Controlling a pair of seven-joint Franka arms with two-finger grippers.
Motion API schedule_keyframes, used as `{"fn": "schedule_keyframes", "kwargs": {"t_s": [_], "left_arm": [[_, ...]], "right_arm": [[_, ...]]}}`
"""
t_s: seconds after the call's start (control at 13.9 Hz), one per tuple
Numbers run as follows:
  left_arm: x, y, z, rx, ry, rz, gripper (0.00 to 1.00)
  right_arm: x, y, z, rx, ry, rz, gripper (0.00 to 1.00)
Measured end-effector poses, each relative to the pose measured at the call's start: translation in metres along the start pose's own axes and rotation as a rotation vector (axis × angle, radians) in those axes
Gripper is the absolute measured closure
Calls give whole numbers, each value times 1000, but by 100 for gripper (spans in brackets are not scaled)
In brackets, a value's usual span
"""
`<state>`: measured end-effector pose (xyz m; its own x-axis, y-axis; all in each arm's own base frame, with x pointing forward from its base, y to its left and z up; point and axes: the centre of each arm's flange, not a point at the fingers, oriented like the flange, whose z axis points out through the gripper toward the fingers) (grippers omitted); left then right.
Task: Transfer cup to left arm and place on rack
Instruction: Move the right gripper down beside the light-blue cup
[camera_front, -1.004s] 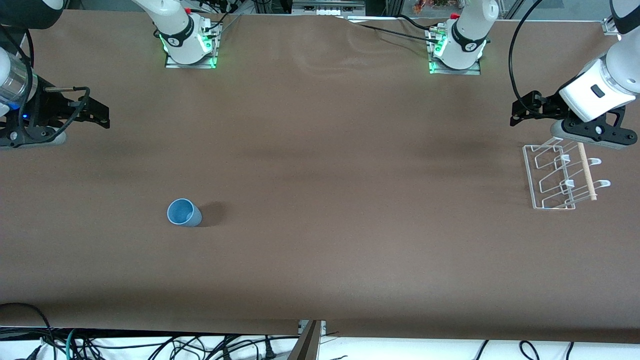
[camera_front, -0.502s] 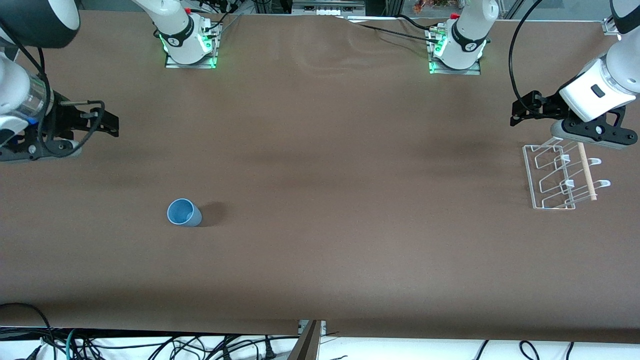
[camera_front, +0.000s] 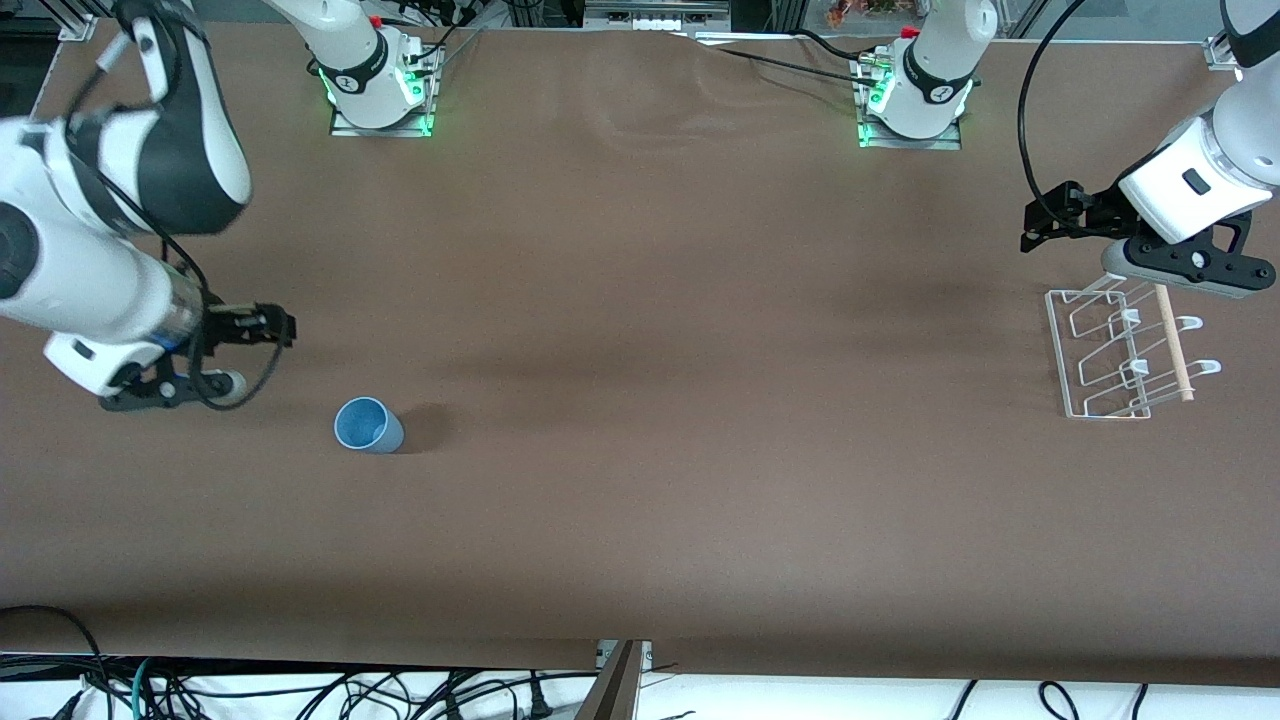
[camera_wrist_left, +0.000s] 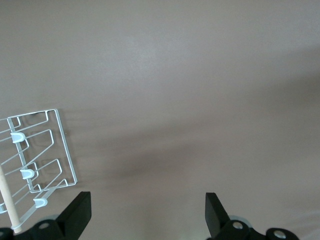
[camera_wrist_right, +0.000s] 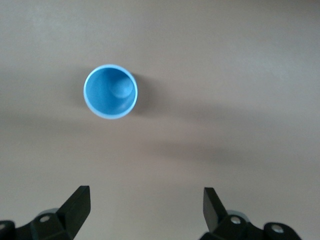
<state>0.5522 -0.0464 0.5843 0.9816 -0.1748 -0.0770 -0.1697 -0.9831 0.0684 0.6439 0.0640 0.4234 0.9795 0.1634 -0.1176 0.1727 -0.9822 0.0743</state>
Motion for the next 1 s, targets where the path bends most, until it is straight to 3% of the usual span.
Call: {"fn": "schedule_keyframes", "kwargs": {"t_s": [0.29,1.0], "left_arm": [[0,0,0,0,1,0,0],[0,0,0,0,2,0,0]], "right_arm": [[20,-6,53,31,58,6,0],[46,2,138,76,85,55,0]]}}
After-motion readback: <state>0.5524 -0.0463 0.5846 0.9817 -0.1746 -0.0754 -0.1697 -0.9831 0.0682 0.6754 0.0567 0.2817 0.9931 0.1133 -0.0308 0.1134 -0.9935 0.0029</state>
